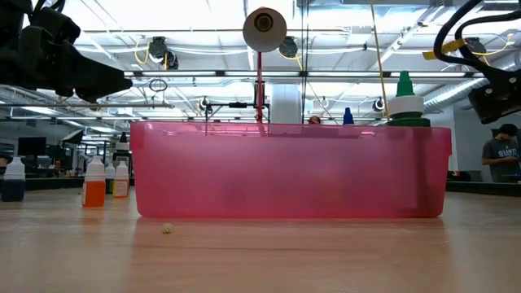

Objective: Pick & Place food coloring
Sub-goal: Put the small purple food coloring bottle into the pink bin

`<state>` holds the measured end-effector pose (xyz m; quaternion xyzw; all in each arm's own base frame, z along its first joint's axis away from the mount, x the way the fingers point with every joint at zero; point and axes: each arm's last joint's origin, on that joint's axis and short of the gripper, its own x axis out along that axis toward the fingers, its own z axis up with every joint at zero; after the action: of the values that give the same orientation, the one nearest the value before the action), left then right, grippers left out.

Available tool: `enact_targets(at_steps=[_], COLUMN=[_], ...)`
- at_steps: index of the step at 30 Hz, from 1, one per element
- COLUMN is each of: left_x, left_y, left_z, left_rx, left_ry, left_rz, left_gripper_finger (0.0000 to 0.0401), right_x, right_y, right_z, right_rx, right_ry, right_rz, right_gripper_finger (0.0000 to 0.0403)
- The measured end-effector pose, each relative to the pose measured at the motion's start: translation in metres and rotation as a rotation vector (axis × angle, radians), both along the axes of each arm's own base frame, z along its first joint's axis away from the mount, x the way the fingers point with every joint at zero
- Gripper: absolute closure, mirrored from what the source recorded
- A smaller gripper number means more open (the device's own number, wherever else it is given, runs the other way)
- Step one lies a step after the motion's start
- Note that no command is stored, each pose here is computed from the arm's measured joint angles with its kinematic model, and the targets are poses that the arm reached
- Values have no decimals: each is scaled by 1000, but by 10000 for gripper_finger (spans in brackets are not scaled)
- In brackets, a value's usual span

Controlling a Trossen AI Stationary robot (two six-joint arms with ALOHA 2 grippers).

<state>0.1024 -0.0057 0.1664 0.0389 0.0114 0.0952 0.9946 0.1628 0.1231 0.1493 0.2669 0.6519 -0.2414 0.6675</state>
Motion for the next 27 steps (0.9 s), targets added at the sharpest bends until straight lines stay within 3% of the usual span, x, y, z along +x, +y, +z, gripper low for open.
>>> enact_targets(at_steps=[4,10,14,20,27], left_x=[0,0,0,0,0], left_y=[0,0,0,0,0], left_z=[0,0,0,0,0], left_rx=[0,0,0,0,0], left_ry=[0,0,0,0,0], left_rz=[0,0,0,0,0], left_gripper_finger=[176,176,176,176,176], right_x=[1,9,15,31,60], right_y=[1,-1,-6,-9,-5], right_z=[0,4,26,97,190], right_rx=[5,-85,-212,-476,-785], right_ry=[-11,-161,-312,-693,-1320], right_rz=[61,167,247,424,627], right_gripper_finger=[348,349,349,349,349])
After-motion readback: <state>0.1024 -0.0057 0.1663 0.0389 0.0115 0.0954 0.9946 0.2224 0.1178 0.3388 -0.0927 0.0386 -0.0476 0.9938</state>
